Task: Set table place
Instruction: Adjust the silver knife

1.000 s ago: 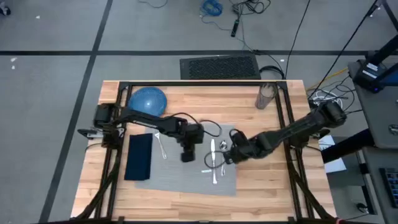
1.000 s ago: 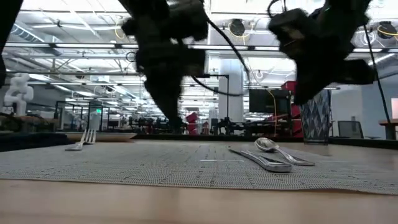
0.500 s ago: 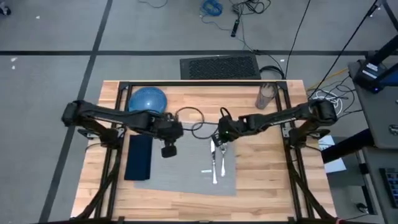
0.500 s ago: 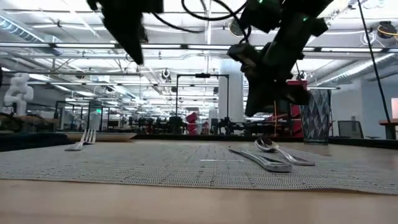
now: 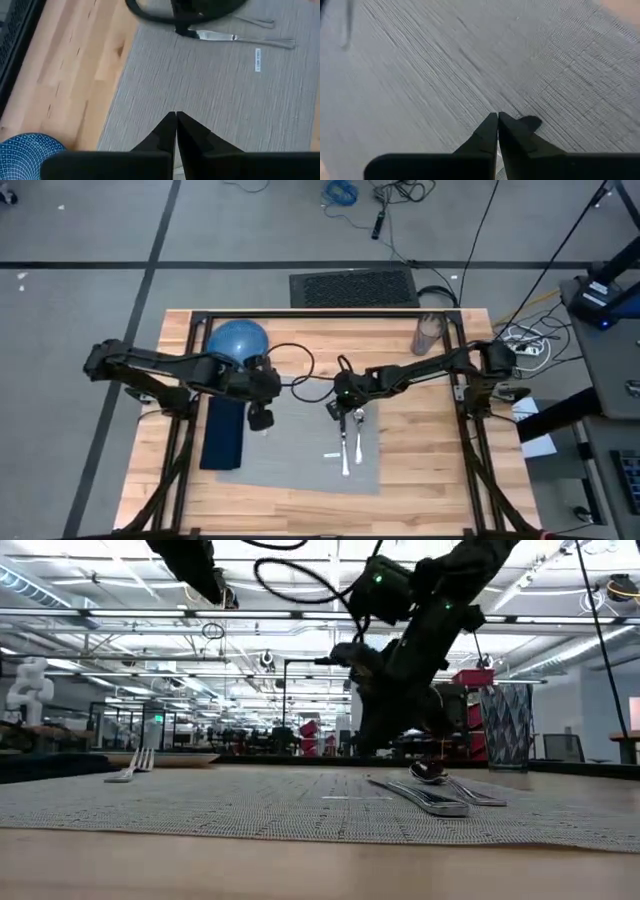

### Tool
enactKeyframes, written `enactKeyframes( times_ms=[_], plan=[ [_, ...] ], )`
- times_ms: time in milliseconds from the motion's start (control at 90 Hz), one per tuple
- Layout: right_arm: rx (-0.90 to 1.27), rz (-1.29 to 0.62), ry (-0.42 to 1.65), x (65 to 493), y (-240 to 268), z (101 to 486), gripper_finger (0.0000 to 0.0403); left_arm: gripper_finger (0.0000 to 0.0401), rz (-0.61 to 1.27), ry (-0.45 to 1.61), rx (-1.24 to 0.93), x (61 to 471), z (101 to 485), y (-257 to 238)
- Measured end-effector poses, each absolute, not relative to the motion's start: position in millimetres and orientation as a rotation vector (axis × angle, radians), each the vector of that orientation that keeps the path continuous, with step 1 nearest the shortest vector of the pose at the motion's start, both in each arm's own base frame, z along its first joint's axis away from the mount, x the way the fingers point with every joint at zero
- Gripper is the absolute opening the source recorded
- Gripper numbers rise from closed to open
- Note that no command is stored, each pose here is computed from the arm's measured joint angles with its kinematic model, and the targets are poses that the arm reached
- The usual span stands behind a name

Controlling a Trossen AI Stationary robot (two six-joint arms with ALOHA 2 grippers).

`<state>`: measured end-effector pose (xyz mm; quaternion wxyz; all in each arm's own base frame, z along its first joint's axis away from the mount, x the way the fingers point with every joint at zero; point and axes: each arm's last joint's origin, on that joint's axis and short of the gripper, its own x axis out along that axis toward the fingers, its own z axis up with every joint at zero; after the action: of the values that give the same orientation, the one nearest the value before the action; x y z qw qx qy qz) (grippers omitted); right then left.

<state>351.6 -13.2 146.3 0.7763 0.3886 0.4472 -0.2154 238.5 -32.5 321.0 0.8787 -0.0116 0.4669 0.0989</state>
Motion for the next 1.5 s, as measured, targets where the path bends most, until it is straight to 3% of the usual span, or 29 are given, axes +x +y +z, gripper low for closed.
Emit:
enactKeyframes(
  times_ms=[489,911,1500],
  plan=[
    [0.828,-0.496,1.079,345.8,-12.3,139.0,0.0000,0.0000,0.216,0.991,-0.029,235.8,320.1,-35.1],
    [0.819,-0.465,0.908,346.8,-13.1,173.1,0.0000,0.0000,0.235,0.979,-0.017,236.4,320.6,-34.6],
    [0.825,-0.467,0.992,350.0,-12.3,150.7,0.0000,0.0000,0.253,0.974,-0.039,236.5,320.5,-35.2]
  ],
)
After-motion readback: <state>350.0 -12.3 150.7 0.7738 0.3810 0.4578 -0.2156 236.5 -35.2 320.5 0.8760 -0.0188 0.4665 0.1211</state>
